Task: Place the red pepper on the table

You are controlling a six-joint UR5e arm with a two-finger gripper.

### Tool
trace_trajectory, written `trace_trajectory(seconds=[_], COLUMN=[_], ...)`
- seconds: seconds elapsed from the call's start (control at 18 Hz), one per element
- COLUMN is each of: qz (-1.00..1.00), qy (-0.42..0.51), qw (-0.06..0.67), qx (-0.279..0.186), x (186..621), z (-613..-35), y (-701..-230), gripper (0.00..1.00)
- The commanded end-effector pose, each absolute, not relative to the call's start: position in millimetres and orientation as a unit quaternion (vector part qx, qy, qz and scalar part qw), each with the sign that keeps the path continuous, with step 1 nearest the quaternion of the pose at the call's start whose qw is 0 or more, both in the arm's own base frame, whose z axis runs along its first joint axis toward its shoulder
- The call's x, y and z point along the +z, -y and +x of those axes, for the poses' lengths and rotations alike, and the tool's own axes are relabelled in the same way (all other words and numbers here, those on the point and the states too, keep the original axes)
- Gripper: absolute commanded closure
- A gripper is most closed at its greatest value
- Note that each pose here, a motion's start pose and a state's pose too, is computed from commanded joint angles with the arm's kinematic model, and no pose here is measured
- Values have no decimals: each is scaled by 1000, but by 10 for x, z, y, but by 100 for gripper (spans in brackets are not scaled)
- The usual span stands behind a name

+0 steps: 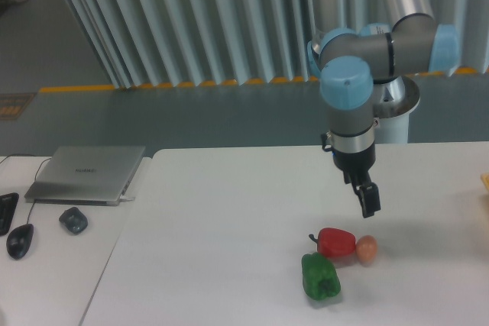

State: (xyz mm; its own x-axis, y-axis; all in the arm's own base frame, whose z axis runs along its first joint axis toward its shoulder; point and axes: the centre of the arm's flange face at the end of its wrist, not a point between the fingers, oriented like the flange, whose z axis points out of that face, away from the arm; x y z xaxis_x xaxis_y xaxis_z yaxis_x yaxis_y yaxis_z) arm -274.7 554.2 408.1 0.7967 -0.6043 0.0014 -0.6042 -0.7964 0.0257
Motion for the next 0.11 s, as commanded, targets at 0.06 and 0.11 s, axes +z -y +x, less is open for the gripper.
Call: trace_trajectory(seconds=[0.06, 0.11], qz=[948, 948], qy=[319, 319], qw=[12, 12], qx=[-3, -4], x=[4080, 4090], z=[-2747, -2745], y=[-5542, -5539], gripper=[0, 0])
